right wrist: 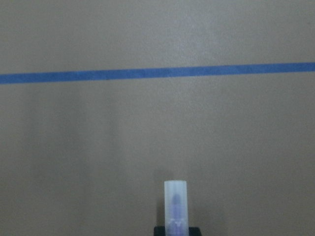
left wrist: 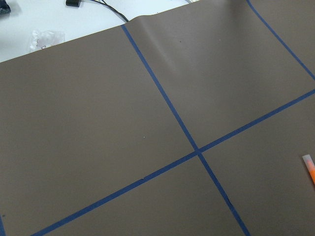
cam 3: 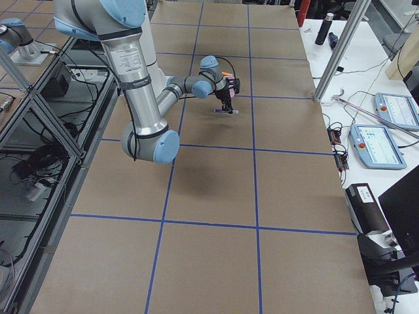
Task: Collect pens into pen holder
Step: 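Lift the purple marker and carry it over the pink cup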
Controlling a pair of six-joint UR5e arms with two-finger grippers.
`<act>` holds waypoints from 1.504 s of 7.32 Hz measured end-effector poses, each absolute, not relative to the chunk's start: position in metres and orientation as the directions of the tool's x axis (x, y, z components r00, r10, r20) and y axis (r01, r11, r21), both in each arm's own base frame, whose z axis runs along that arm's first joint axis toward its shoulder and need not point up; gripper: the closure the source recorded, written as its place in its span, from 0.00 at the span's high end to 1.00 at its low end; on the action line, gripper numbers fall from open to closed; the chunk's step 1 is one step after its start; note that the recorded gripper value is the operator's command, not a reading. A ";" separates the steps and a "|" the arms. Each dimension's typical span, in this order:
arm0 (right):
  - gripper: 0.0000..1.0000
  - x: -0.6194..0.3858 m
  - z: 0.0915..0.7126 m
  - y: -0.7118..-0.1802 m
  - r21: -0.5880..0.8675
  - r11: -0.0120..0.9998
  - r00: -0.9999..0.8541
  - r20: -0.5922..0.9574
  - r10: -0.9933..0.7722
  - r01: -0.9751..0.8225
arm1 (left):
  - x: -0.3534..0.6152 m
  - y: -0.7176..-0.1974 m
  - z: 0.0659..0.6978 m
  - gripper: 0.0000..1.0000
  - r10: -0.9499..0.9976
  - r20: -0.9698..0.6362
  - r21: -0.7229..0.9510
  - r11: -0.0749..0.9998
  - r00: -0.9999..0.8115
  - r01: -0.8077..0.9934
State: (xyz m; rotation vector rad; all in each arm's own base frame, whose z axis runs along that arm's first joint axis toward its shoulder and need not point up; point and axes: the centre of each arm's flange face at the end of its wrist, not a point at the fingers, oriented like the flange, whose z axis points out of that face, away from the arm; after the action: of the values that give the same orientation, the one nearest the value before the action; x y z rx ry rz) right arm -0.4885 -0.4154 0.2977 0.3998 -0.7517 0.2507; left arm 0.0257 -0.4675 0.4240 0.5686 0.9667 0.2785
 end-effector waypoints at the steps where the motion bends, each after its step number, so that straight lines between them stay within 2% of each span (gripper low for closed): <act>1: 0.00 -0.479 0.277 -0.419 0.310 0.855 0.692 0.718 0.077 -0.416 | 0.027 -0.468 0.426 1.00 0.464 -0.694 0.568 0.823 0.550 0.023; 4: 0.00 -0.480 0.216 -0.417 0.397 0.709 0.635 0.767 0.094 -0.584 | 0.029 -0.473 0.432 1.00 0.448 -0.685 0.561 0.828 0.574 0.023; 7: 0.00 -0.511 0.166 -0.383 0.436 0.564 0.581 0.808 0.098 -0.701 | 0.033 -0.480 0.440 1.00 0.438 -0.689 0.548 0.836 0.578 0.019; 11: 0.00 -0.569 0.148 -0.356 0.508 0.442 0.602 0.793 0.095 -0.739 | 0.035 -0.485 0.445 1.00 0.433 -0.692 0.539 0.842 0.577 0.015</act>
State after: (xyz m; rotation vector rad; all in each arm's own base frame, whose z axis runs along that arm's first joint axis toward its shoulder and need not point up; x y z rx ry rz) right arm -0.5693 -0.3560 0.1483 0.9836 -0.7695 0.5856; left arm 0.0352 -0.4850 0.4445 0.5324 0.9329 0.2587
